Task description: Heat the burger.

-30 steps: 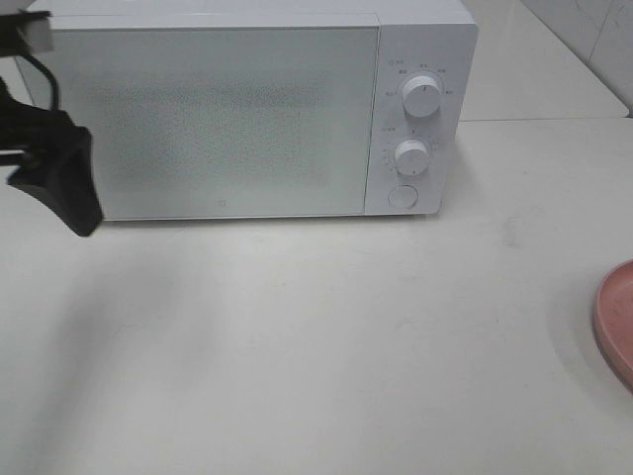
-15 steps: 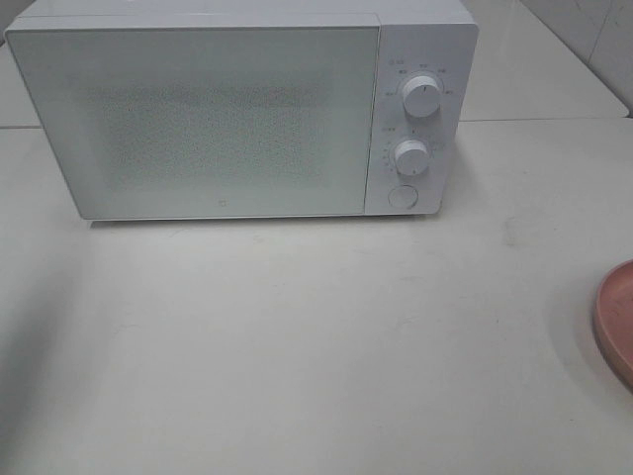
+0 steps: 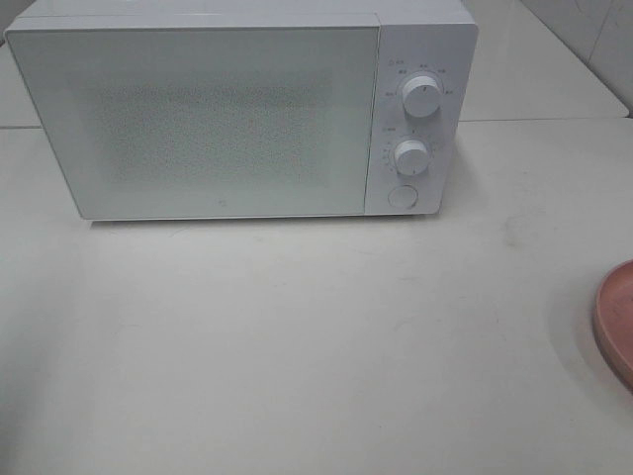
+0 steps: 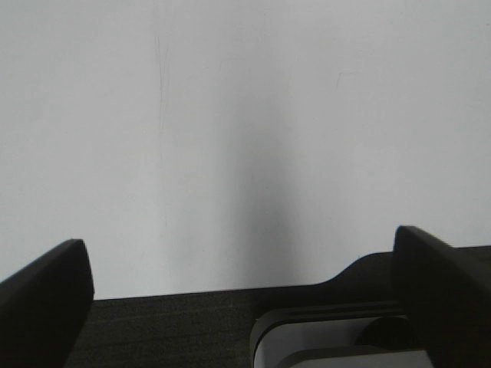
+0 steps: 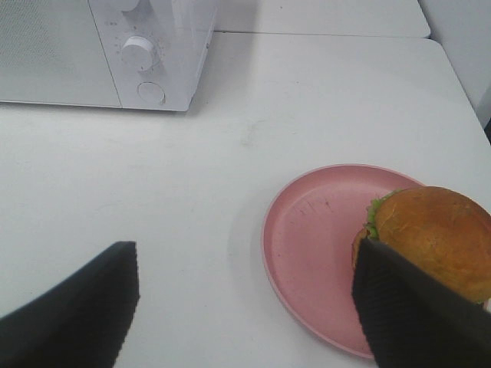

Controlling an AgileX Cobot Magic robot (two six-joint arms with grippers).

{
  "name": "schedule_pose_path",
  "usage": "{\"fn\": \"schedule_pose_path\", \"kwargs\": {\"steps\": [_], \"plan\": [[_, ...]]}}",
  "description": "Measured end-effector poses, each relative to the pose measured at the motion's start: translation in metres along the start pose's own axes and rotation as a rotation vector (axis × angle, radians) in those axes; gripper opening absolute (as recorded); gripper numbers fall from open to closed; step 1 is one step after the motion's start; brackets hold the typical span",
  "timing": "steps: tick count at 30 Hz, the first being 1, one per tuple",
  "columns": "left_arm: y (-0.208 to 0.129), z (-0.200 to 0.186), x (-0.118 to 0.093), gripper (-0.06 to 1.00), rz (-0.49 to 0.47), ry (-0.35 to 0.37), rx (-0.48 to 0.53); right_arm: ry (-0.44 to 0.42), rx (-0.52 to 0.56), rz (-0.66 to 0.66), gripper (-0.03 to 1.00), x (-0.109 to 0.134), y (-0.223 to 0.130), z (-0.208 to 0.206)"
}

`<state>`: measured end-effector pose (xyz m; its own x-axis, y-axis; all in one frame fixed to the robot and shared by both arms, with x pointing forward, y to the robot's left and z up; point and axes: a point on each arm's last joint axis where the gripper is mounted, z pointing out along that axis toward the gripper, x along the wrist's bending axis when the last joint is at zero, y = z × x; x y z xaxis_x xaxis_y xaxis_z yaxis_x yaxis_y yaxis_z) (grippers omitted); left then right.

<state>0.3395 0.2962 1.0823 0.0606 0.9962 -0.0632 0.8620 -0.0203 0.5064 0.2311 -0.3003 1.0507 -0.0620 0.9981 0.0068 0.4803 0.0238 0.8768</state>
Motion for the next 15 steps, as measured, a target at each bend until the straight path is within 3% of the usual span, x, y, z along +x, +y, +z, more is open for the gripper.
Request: {"fn": "schedule_pose_path", "kwargs": {"steps": [12, 15], "plan": [[-0.063, -0.006, -0.004, 0.97, 0.04, 0.016, -0.202, 0.0, 0.0, 0.0, 0.75, 0.0, 0.0, 0.0], [-0.078, -0.014, -0.006, 0.97, 0.051, 0.027, -0.345, 0.0, 0.0, 0.0, 0.75, 0.0, 0.0, 0.0]]}}
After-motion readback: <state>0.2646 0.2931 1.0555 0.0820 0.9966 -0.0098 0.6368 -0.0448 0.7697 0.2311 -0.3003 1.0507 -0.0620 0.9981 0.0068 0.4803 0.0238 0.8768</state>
